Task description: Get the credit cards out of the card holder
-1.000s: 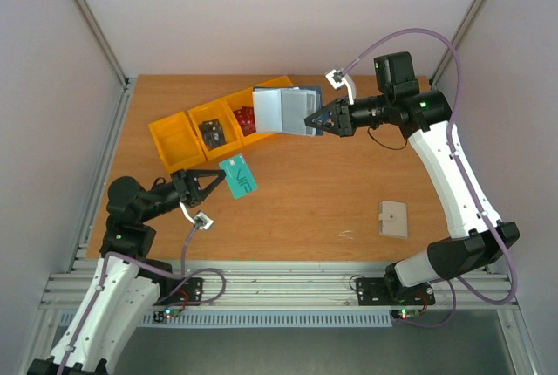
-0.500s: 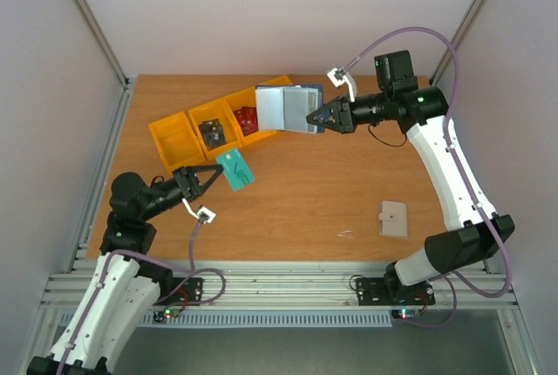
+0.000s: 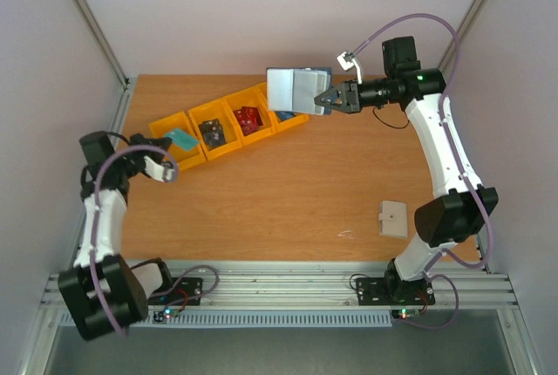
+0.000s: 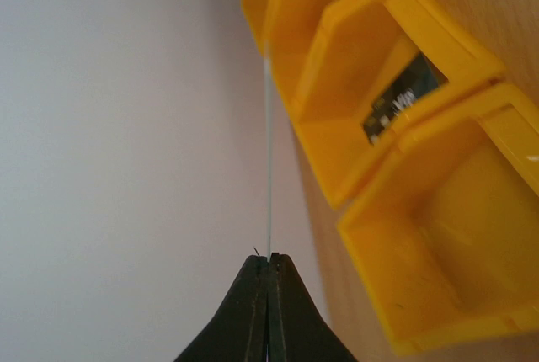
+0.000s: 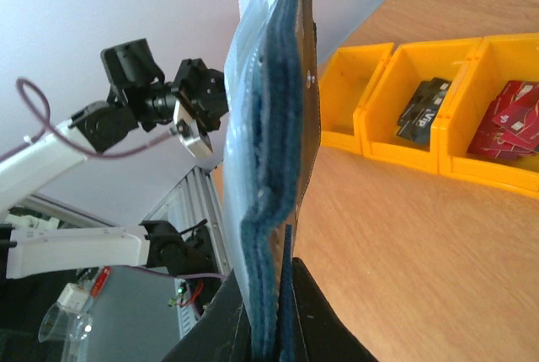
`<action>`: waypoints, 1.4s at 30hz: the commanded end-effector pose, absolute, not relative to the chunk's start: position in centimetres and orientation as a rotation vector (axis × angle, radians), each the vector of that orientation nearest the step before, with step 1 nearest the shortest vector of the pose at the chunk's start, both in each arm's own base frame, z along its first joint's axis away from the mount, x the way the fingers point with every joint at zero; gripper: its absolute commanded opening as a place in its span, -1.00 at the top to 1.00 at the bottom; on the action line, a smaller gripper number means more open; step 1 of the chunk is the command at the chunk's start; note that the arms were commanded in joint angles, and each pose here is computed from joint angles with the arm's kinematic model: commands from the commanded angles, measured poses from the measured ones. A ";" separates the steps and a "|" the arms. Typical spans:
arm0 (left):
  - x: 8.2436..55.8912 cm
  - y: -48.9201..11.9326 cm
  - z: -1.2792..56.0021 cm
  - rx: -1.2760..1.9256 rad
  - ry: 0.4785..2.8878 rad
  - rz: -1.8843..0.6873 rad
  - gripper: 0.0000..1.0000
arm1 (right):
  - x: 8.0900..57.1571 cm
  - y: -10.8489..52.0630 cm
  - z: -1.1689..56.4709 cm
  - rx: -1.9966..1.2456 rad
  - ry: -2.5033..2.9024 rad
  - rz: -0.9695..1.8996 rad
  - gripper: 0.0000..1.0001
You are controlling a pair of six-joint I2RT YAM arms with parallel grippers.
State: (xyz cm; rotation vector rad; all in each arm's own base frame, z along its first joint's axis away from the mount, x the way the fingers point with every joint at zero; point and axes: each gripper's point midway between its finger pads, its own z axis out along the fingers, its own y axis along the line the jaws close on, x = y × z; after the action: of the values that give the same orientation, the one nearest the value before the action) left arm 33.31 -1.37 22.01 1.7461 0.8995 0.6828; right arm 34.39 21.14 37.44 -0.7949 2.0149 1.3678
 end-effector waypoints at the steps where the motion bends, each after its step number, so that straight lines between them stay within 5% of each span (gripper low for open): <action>1: 33.9 0.3 21.0 1.962 0.511 0.770 1.00 | 36.5 20.4 37.9 -0.790 1.971 1.404 0.98; 19: 44.4 4.4 15.8 1.957 0.472 0.737 0.99 | 38.8 19.8 36.1 -0.719 2.082 1.371 0.98; 37: 46.3 5.1 12.5 1.987 0.498 0.726 1.00 | 37.6 19.4 36.5 -0.690 2.103 1.328 0.97; 42: 46.4 5.3 12.4 1.995 0.501 0.739 0.66 | 37.5 19.5 36.7 -0.693 2.097 1.333 0.97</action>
State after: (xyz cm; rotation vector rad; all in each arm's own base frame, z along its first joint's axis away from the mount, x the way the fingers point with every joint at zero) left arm 45.67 5.14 11.69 1.6986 1.0970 0.3112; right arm 38.32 19.44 35.01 -0.6716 2.1461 1.3358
